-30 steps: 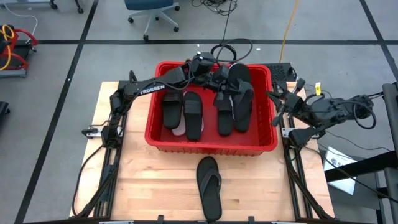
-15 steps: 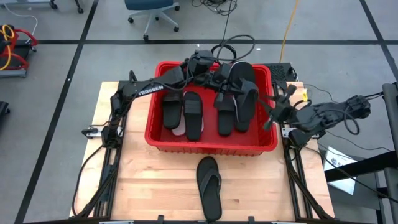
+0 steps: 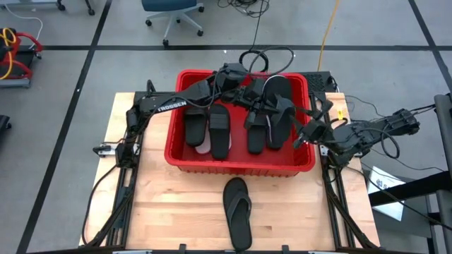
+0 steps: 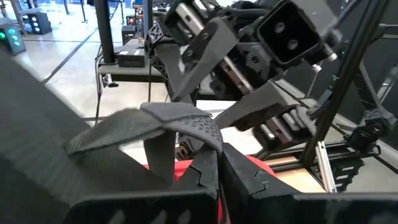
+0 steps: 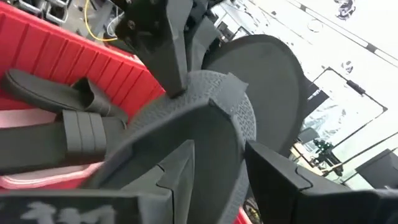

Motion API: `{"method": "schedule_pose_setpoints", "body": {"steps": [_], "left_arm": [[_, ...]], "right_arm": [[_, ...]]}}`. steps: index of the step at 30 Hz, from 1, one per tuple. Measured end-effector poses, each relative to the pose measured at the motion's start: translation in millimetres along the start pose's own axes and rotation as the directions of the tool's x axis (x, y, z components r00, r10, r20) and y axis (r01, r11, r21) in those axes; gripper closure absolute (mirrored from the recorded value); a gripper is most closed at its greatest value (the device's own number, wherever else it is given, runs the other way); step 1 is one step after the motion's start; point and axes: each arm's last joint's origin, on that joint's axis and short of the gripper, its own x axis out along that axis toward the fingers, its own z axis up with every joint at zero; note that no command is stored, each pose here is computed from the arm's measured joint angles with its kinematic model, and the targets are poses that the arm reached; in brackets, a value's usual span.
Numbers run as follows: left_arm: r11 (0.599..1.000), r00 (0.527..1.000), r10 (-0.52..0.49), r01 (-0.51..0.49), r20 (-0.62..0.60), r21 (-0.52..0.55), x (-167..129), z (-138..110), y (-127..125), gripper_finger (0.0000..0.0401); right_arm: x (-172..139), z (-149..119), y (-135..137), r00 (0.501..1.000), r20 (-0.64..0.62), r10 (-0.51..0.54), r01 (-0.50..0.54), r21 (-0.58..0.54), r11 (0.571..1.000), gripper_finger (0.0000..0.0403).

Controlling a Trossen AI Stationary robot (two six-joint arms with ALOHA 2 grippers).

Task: Pick and place slides into bin
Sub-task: Put the right slipper into the bin

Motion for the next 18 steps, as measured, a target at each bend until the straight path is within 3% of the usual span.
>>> {"method": "schedule_pose_setpoints", "body": {"steps": [5, 11, 18], "left_arm": [[1.0, 1.0, -0.013, 0.013, -0.002, 0.001, 3.1, 0.0, -5.2, 0.0401], [1.0, 1.0, -0.024, 0.024, -0.003, 0.005, 6.0, 0.1, -10.3, 0.0401], [1.0, 1.0, -0.025, 0.025, -0.003, 0.011, 6.1, 0.2, -10.3, 0.0401]], "right_arm": [[1.9, -2.1, 3.4, 0.997, -0.016, -0.082, 0.082, 0.018, 0.996, 0.028], [3.1, -1.9, 6.1, 0.996, 0.004, -0.087, 0.087, 0.016, 0.996, 0.0297], [3.9, -5.4, 10.1, 0.997, 0.0, -0.083, 0.083, 0.004, 0.997, 0.0388]]}}
